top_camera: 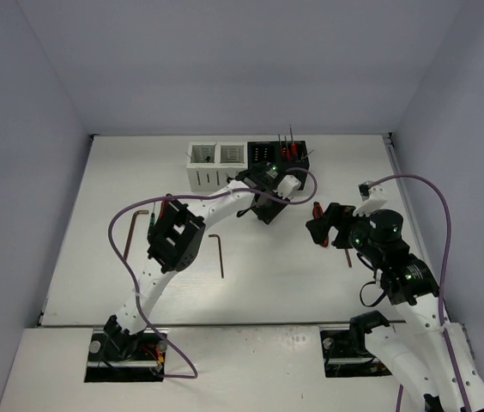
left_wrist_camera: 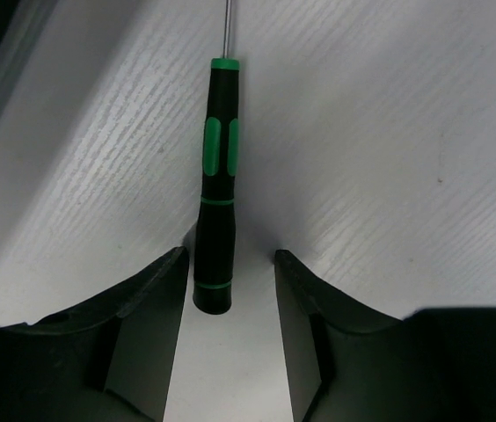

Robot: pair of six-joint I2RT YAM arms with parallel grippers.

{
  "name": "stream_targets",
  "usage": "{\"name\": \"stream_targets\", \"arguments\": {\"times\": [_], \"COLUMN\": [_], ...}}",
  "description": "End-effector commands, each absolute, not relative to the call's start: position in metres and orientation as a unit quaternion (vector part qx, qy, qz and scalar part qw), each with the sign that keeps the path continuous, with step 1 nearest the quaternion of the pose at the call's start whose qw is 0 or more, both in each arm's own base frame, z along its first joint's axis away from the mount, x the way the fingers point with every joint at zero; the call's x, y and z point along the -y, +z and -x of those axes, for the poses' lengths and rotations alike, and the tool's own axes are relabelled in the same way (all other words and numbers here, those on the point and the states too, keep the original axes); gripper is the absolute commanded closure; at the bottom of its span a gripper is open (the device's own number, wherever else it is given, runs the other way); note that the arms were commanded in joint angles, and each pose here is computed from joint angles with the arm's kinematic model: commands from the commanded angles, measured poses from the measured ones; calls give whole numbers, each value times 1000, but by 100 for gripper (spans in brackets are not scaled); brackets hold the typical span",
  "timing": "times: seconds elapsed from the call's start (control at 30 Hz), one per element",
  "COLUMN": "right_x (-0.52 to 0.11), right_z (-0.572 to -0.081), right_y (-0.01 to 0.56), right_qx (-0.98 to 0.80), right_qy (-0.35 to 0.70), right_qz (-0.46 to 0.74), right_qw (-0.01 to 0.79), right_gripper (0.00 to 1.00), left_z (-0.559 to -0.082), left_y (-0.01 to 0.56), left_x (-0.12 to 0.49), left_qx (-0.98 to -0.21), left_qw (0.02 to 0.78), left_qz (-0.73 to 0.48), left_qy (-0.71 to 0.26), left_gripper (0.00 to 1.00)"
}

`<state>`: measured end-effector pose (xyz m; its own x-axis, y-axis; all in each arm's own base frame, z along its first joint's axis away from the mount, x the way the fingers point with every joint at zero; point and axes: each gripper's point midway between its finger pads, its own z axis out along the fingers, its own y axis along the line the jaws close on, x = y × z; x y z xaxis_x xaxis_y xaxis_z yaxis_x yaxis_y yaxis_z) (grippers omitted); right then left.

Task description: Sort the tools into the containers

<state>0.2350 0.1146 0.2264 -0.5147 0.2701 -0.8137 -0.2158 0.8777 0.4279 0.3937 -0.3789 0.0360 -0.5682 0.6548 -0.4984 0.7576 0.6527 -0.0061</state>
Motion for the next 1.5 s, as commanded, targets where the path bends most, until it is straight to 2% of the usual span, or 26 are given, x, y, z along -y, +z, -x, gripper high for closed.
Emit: {"name": "stream_targets", "arguments": {"times": [0.0,0.13,0.2,0.63,0.77,0.83,0.97,1.17,1.47], "right_x": [-116,-115,-115,-112,-111,-111,-112,-111,-112], "right_z": [-236,-235,-235,-236,-238,-238,-240,-242,-240], "right_y": [243,245,245,237,232,232,232,234,237], "right_qx": [-820,-819,-819,-825,-829,-831,-832,-832,-828], "right_qy": [256,254,254,242,236,233,230,228,233], "right_qz": [-19,-20,-20,-21,-18,-15,-11,-7,-10], "right_qw": [511,513,514,510,506,505,504,506,509], "right_gripper": [11,10,10,9,9,9,9,9,9], "left_z": [-406,-395,-385,-257,-241,-240,-252,-280,-287], "left_y": [59,62,67,45,44,47,62,99,81], "left_x": [375,365,360,266,254,250,253,283,304], "left_qx": [-877,-880,-881,-927,-932,-933,-930,-922,-937], "left_qw": [256,245,240,134,119,117,128,157,98], "left_qz": [-391,-389,-390,-342,-334,-334,-339,-346,-326], "left_qy": [-116,-119,-123,-81,-76,-68,-56,-76,-76], "left_gripper": [64,93,100,100,80,67,51,48,49]}}
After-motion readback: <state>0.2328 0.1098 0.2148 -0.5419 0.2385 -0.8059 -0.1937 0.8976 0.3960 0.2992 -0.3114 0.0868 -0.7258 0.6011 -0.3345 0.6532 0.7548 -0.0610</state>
